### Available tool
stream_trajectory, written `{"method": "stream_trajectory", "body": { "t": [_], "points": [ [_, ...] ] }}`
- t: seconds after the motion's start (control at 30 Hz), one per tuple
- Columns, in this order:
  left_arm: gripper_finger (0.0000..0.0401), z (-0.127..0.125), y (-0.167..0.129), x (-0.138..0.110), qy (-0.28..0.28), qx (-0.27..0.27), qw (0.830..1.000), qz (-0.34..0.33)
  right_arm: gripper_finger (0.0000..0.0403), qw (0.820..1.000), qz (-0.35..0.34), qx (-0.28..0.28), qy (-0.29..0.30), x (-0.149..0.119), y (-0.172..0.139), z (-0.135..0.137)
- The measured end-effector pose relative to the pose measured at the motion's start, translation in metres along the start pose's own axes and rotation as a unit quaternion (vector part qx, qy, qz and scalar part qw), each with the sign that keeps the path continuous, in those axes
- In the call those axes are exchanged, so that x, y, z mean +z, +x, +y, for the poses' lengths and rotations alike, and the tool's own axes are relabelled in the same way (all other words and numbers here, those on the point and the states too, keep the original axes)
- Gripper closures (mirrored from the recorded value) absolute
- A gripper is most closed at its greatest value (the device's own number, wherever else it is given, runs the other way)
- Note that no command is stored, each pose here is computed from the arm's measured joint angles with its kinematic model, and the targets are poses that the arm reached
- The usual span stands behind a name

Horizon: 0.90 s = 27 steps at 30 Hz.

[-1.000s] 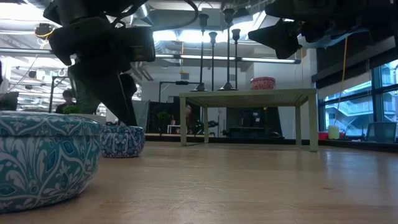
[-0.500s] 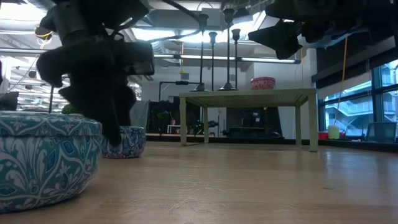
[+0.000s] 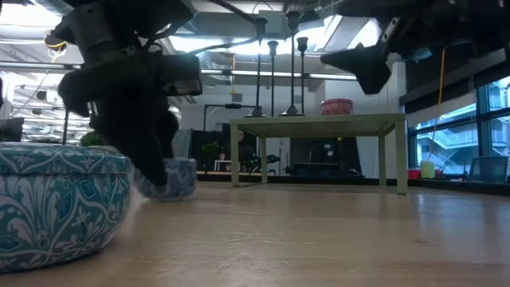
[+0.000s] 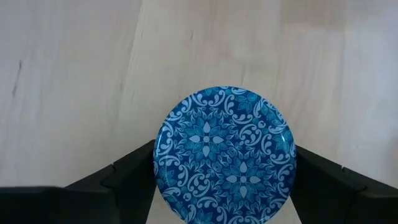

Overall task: Pick & Place candle stick holders
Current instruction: Put the blue scented candle on the shelf

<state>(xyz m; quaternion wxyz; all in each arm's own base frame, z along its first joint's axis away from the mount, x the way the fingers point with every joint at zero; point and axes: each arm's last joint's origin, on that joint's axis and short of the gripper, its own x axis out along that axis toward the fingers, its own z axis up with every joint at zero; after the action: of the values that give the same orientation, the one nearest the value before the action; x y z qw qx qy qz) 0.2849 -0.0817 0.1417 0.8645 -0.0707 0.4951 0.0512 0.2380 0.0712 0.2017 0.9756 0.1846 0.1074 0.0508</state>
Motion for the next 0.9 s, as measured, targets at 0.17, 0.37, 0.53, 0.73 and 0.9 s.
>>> {"method": "stream_trajectory", "body": {
  "t": [0.17,0.37,0.53,0.73,0.9],
  "points": [
    [0.0107,-0.008,-0.009,0.022,0.02,-0.015,0.999,-0.039,0.0079,0.996,0.023,-0.028,0.078,-0.013,0.009,-0.005],
    [0.0103,-0.02,-0.03,0.061,0.068,0.005,0.991,-0.116,0.0079,0.981,0.023,-0.084,0.171,-0.03,0.02,-0.013],
    [0.0102,-0.022,-0.04,0.077,0.094,0.051,0.982,-0.153,0.0083,0.976,0.007,-0.061,0.21,-0.033,0.027,-0.013],
    [0.0101,-0.021,-0.043,0.082,0.112,0.09,0.973,-0.18,0.0112,0.962,-0.011,-0.041,0.269,-0.031,0.03,-0.011],
    [0.0101,-0.022,-0.045,0.089,0.12,0.104,0.963,-0.217,0.0123,0.959,-0.018,-0.046,0.278,-0.03,0.03,-0.011]
  ]
}}
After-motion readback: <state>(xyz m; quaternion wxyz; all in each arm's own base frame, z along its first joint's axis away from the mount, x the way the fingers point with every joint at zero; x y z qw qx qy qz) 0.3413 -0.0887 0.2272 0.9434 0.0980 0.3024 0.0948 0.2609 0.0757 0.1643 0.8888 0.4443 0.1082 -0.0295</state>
